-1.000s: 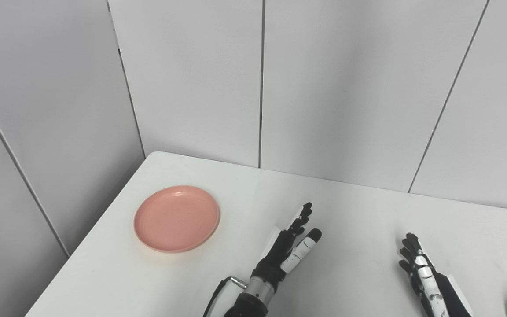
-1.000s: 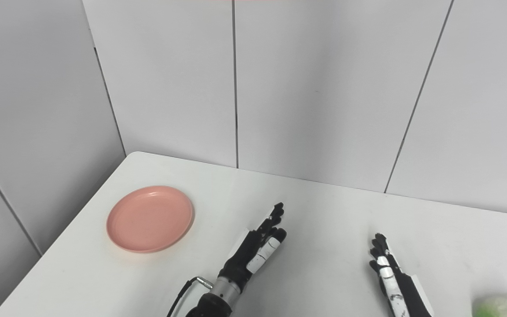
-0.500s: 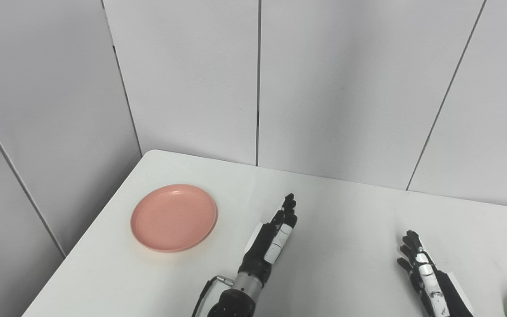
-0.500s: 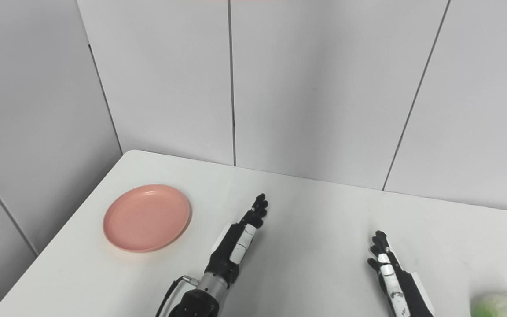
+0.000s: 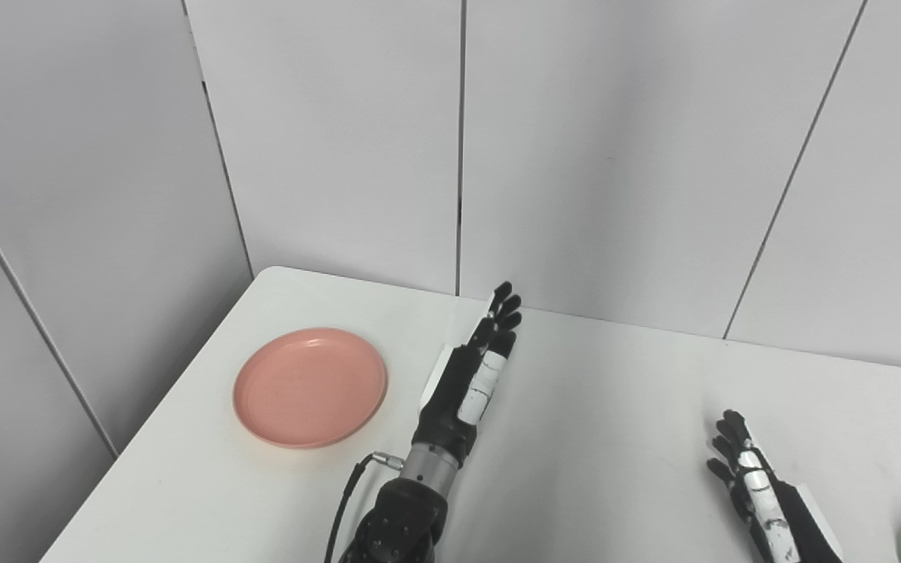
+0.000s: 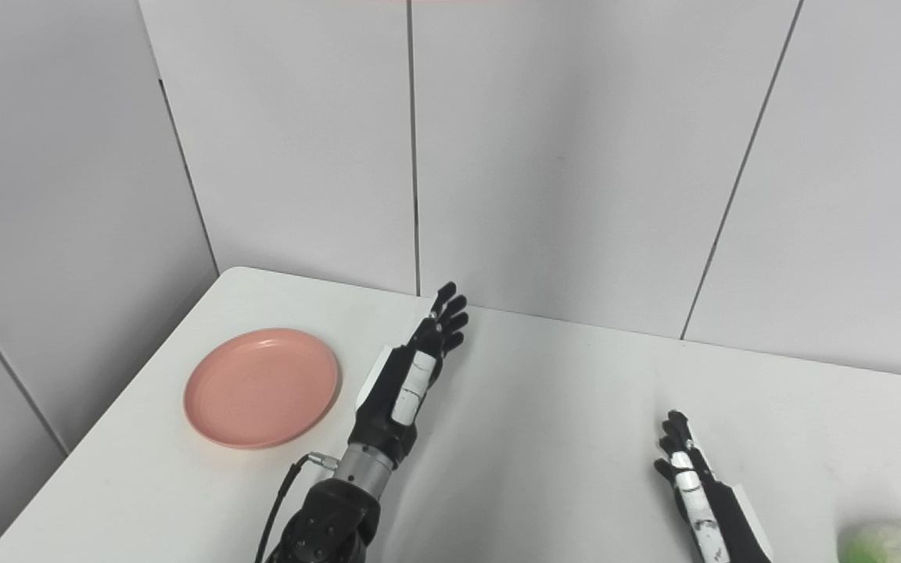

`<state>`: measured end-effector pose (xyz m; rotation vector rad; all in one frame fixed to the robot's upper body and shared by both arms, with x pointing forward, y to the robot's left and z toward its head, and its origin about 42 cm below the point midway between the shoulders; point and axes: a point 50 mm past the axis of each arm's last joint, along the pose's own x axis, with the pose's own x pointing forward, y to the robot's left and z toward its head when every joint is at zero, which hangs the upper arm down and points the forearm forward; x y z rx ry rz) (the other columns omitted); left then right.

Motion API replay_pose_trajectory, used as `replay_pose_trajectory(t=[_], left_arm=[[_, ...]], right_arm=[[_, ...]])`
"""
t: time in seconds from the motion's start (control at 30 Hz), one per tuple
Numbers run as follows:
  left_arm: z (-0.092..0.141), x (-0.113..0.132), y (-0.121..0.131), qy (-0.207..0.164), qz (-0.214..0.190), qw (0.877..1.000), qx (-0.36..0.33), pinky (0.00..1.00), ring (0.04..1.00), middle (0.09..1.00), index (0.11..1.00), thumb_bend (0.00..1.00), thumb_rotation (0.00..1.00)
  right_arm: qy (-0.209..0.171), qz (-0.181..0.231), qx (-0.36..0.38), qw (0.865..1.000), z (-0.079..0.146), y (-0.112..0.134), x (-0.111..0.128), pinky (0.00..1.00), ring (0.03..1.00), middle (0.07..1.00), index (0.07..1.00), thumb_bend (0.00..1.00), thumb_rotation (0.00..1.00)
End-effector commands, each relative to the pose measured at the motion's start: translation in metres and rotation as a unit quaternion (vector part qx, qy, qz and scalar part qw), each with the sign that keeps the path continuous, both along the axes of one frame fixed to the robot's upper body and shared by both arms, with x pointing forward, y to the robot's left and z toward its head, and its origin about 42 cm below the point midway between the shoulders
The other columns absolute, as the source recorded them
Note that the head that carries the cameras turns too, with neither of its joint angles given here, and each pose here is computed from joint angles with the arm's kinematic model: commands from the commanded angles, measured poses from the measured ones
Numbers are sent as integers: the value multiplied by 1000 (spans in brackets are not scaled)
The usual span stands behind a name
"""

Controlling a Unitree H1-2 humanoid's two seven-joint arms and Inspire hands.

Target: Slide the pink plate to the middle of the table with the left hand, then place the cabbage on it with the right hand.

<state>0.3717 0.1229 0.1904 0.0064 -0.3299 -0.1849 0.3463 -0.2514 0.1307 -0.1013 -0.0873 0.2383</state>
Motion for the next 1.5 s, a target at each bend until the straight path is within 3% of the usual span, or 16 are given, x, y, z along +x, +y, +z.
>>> replay_pose_trajectory(t=[0.0,0.23,0.63,0.97,1.47], left_arm=[[28,4,-4,-53,2,999,-10,952,958,973,956,870,1000],[49,0,13,-86,24,996,-20,978,966,984,972,927,1000],[64,-1,54,-119,70,990,-29,999,969,989,994,879,1000],[69,-1,95,-128,123,983,-44,982,971,983,987,903,1000],[79,-3,158,-137,204,967,-63,990,985,995,993,882,1000]], right_arm=[[-1,0,-11,1000,6,-5,4,1000,1000,1000,1000,270,1000],[7,-6,-3,1000,7,-4,5,1000,1000,1000,1000,252,1000],[8,-2,-7,1000,7,-3,5,1000,1000,1000,1000,232,1000],[1,-7,-21,1000,7,-3,4,1000,1000,1000,1000,284,1000],[-2,-5,-20,1000,7,-5,3,1000,1000,1000,1000,259,1000]])
